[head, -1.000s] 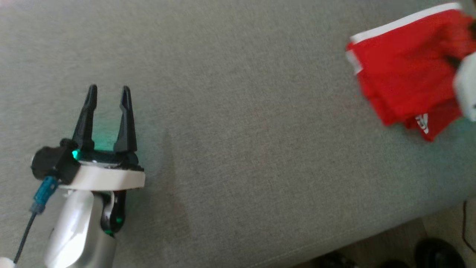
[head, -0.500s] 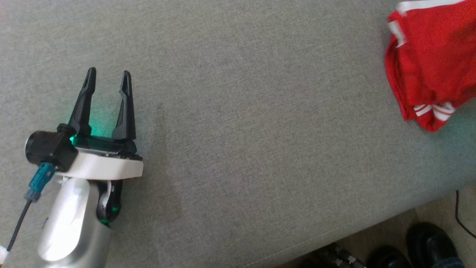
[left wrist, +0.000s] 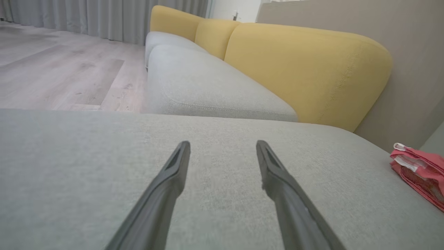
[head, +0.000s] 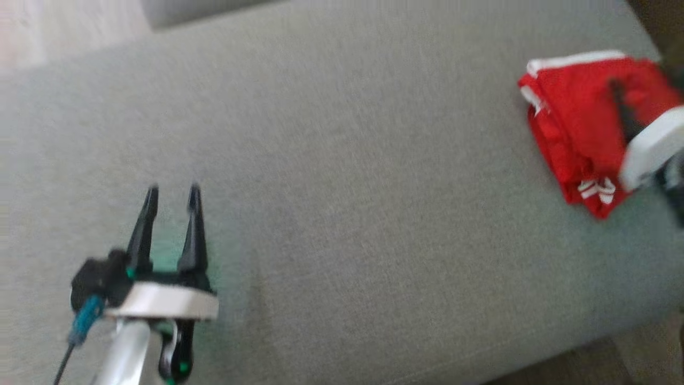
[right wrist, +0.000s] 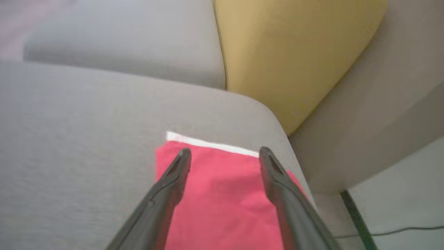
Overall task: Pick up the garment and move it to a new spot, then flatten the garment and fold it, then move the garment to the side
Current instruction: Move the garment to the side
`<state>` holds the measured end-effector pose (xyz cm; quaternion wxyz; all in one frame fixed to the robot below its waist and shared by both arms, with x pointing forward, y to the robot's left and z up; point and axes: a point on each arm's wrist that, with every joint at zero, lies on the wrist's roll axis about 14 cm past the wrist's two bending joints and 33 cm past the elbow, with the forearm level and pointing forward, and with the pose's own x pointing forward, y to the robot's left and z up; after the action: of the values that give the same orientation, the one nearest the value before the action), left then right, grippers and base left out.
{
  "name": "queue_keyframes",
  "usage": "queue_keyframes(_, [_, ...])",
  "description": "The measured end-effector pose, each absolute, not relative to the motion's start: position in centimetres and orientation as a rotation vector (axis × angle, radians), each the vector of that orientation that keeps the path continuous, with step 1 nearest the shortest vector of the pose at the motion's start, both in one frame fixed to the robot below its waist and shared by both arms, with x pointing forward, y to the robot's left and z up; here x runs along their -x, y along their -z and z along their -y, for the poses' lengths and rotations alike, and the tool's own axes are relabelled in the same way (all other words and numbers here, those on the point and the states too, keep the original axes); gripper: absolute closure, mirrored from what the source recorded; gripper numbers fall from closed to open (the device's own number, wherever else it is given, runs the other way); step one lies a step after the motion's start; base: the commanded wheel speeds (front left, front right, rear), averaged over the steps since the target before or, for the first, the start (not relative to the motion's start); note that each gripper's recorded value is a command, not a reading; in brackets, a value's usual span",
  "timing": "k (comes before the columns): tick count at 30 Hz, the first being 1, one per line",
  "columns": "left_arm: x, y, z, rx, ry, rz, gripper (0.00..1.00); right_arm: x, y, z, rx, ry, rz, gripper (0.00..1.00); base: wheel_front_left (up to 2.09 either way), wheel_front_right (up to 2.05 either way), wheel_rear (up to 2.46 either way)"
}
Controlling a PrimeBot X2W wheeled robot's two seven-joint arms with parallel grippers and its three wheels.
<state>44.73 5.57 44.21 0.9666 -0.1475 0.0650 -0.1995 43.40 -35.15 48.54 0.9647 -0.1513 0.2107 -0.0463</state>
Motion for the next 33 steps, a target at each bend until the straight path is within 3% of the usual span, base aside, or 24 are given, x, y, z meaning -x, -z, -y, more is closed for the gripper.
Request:
queue_keyframes(6, [-41.2,-45.7,-9.3,0.270,0.304,-0.107,0.00,-40.7,-49.8,27.9,0.100,0.001,-0.214,0.00,0.00,0.00,0.00])
queue_keyframes(15, [-37.4,-47.3,-13.6,0.235,0.183,-0.055,0.00,-37.4,-49.4,21.9,-0.015,-0.070,-0.115,0.00,0.00,0.00,0.00])
queue_keyframes(24, [-35.8,-47.1,-15.0,0.233,0.144,-0.057,0.00,-37.4,-51.9,20.6,-0.023,-0.088,-0.027,0.00,0.00,0.00,0.00])
queue_keyframes(33, [-35.8,-47.1,-15.4,0.228,0.130,-0.054,0.00,-36.7,-50.5,20.3,-0.033,-0.083,-0.093,0.00,0.00,0.00,0.00])
